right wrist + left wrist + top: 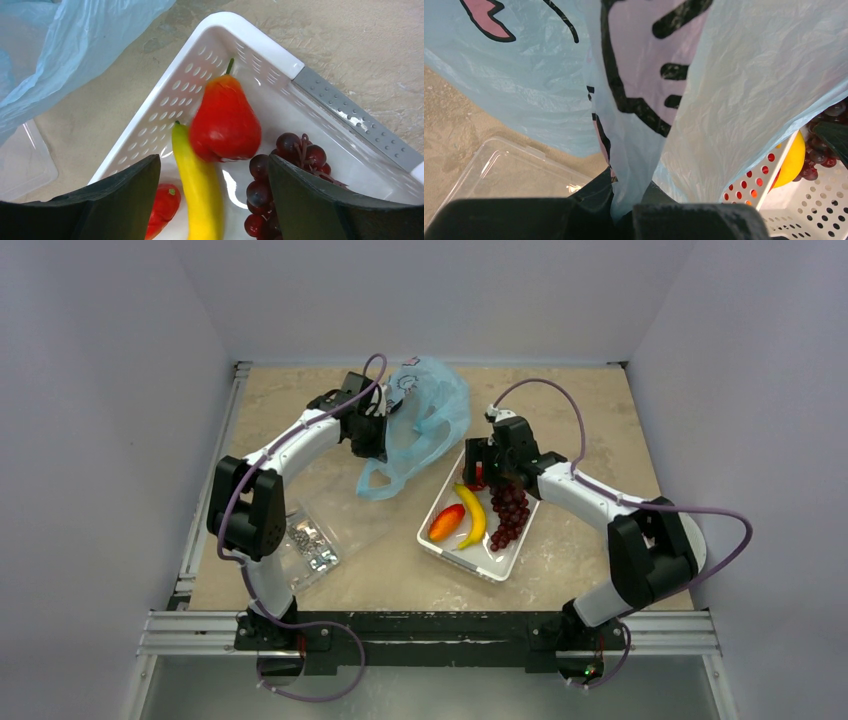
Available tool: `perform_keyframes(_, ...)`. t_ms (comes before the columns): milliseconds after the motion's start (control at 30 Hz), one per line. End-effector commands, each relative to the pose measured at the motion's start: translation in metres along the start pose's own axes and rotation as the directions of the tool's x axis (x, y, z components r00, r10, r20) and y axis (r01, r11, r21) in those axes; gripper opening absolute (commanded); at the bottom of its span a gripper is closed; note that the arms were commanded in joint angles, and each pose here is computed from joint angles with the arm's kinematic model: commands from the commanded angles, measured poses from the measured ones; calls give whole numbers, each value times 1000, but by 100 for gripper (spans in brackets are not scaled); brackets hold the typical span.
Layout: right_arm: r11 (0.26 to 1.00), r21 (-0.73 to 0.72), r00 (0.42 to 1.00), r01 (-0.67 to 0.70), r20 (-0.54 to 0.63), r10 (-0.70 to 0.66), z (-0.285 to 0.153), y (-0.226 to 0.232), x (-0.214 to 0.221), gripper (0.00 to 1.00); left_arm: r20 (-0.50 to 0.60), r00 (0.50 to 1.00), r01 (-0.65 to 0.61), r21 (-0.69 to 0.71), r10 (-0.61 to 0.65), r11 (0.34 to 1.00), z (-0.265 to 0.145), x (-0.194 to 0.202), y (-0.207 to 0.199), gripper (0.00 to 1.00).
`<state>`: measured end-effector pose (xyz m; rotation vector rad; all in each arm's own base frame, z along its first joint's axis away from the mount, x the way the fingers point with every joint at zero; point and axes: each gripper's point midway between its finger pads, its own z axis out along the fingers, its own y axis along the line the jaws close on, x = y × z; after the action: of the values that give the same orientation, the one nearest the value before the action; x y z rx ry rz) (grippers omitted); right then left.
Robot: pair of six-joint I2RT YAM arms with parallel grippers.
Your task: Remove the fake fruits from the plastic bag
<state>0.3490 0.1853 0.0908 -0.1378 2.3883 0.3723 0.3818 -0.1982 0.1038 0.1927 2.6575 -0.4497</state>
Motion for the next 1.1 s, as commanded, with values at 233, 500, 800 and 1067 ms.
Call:
perform_keyframes(233, 994, -108, 980, 3, 200, 19, -34, 27, -61, 80, 96, 995, -36, 23, 33, 999, -25, -24, -12, 0)
perform_keyframes(500, 964, -265, 951, -13, 296, 94, -39, 71, -106, 79, 93, 995, -35, 31, 32, 999, -26, -23, -14, 0)
perform_keyframes(800, 872, -479, 930, -103, 263, 255, -4, 143, -140, 75, 94, 995, -37, 29, 34, 999, -26, -23, -14, 0)
perform_keyframes(1067, 791, -501, 868, -352, 142, 476, 58, 164, -149, 70, 111, 993, -48, 8, 47, 999, -28, -25, -12, 0)
